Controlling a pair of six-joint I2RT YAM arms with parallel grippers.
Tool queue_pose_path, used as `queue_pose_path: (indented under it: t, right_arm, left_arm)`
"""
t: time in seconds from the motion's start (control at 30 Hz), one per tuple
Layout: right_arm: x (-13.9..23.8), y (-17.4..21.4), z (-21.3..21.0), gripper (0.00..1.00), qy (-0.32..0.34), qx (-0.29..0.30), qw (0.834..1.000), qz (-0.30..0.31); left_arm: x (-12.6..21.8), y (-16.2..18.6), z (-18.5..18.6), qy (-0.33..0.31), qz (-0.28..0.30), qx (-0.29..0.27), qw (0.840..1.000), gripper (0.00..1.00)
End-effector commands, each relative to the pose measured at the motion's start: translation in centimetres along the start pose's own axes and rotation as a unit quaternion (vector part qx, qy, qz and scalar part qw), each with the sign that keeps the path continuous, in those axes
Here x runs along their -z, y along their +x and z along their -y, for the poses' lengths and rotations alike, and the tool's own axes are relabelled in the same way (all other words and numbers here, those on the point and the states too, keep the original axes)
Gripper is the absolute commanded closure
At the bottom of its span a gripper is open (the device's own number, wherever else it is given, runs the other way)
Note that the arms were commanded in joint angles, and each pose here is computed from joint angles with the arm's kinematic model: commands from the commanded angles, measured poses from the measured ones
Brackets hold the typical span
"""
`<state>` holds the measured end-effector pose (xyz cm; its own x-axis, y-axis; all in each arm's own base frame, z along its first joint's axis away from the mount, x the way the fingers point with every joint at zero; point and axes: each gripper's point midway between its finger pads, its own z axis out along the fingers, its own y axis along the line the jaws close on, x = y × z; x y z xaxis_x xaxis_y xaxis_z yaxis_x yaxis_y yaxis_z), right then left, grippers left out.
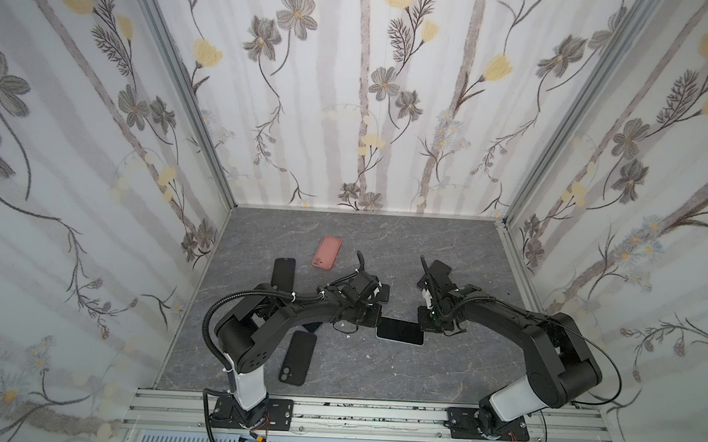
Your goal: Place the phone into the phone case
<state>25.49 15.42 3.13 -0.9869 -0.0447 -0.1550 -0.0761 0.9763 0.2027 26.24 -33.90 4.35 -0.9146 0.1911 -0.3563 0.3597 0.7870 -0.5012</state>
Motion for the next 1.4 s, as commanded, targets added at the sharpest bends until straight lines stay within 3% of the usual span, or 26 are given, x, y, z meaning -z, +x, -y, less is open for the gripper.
queue_pose_path:
  t: [0.0, 0.23, 0.37, 0.57, 0.77, 0.93, 1.07, 1.17, 1.2, 1.37]
  right_arm:
    - [2.2, -1.9, -1.0, 0.81, -0.008, 0.024, 0.999, 0.034]
    - [6.4, -5.3, -2.9, 0.75, -0.027, 0.086, 0.990, 0.107]
    - [8.0, -6.4, -3.7, 0.71, -0.031, 0.137, 0.980, 0.138]
    - [9.4, -6.5, -4.9, 0.65, -0.044, 0.247, 0.954, 0.162]
    - [10.7, -6.0, -6.2, 0.57, -0.062, 0.349, 0.916, 0.188]
    - [10.9, -5.0, -6.3, 0.40, -0.062, 0.414, 0.886, 0.201]
    - [9.7, -3.7, -5.6, 0.21, -0.050, 0.455, 0.871, 0.180]
    - [8.7, -3.3, -4.9, 0.13, -0.037, 0.473, 0.865, 0.164]
    - [8.4, -3.2, -4.7, 0.01, -0.031, 0.477, 0.864, 0.159]
    - [7.2, -3.3, -4.7, 0.00, -0.020, 0.499, 0.855, 0.141]
  left_arm:
    - [1.3, -2.3, 0.7, -0.001, 0.038, -0.026, 0.999, 0.81]
    - [5.5, -5.8, 2.3, 0.015, 0.117, -0.065, 0.991, 0.81]
    - [9.0, -8.1, 3.0, 0.016, 0.181, -0.107, 0.978, 0.81]
    - [13.8, -10.6, 3.3, 0.001, 0.254, -0.188, 0.949, 0.81]
    - [17.5, -10.7, 4.2, 0.002, 0.318, -0.285, 0.904, 0.78]
    - [19.5, -9.7, 4.3, 0.000, 0.367, -0.344, 0.864, 0.75]
    - [19.7, -8.6, 3.6, -0.009, 0.380, -0.370, 0.848, 0.70]
    - [19.5, -8.0, 3.1, -0.017, 0.383, -0.386, 0.839, 0.67]
    - [19.6, -8.0, 3.0, -0.020, 0.387, -0.391, 0.835, 0.65]
    - [19.8, -7.5, 2.7, -0.025, 0.394, -0.406, 0.824, 0.53]
